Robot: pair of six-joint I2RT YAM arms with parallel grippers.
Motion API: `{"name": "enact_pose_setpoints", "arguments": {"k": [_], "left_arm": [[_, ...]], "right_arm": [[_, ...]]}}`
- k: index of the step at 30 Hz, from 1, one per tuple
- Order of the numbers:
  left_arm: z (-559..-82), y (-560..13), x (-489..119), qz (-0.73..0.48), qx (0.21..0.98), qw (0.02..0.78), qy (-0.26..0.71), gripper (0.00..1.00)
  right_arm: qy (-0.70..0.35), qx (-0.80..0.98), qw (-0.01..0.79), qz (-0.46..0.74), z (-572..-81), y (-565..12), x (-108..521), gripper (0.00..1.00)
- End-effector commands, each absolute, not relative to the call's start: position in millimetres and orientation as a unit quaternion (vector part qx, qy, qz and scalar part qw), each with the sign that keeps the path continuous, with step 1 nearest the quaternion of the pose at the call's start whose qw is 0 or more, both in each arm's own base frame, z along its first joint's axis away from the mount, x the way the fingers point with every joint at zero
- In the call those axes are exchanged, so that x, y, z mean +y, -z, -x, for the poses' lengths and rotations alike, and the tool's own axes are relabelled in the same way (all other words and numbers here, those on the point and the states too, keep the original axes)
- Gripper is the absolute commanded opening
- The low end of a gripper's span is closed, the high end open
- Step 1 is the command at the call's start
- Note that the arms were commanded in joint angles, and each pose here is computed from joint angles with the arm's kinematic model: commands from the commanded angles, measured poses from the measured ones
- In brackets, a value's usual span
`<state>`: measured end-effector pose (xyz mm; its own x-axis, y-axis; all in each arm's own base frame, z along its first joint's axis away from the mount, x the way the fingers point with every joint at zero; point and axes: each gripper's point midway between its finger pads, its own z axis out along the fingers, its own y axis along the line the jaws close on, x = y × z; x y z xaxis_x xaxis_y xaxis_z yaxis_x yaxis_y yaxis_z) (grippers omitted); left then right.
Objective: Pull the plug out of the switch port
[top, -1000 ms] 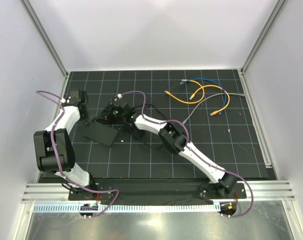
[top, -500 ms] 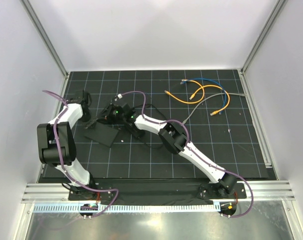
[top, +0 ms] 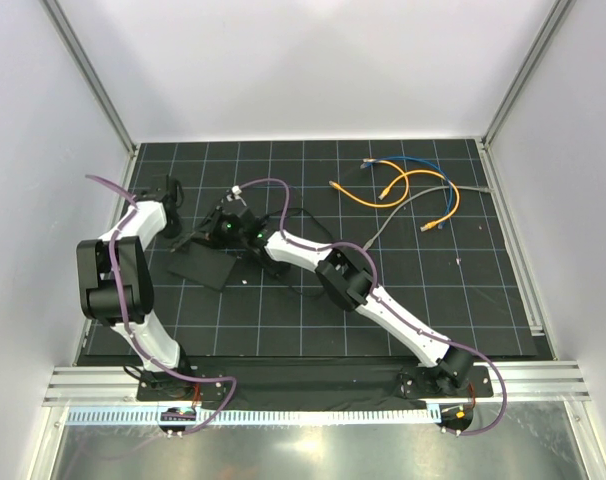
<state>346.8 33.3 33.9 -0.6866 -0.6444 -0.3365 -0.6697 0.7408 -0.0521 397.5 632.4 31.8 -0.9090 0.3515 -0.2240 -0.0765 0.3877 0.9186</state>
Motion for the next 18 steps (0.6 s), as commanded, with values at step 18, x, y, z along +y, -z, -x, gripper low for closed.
{"name": "enact_pose_setpoints", "arguments": {"k": [18], "left_arm": [[-280, 23, 40, 0.358, 0.927, 0.059, -0.1, 0.0]], "right_arm": [[-0.552, 0.766, 0.254, -0.212, -475, -55, 599, 0.01]]}}
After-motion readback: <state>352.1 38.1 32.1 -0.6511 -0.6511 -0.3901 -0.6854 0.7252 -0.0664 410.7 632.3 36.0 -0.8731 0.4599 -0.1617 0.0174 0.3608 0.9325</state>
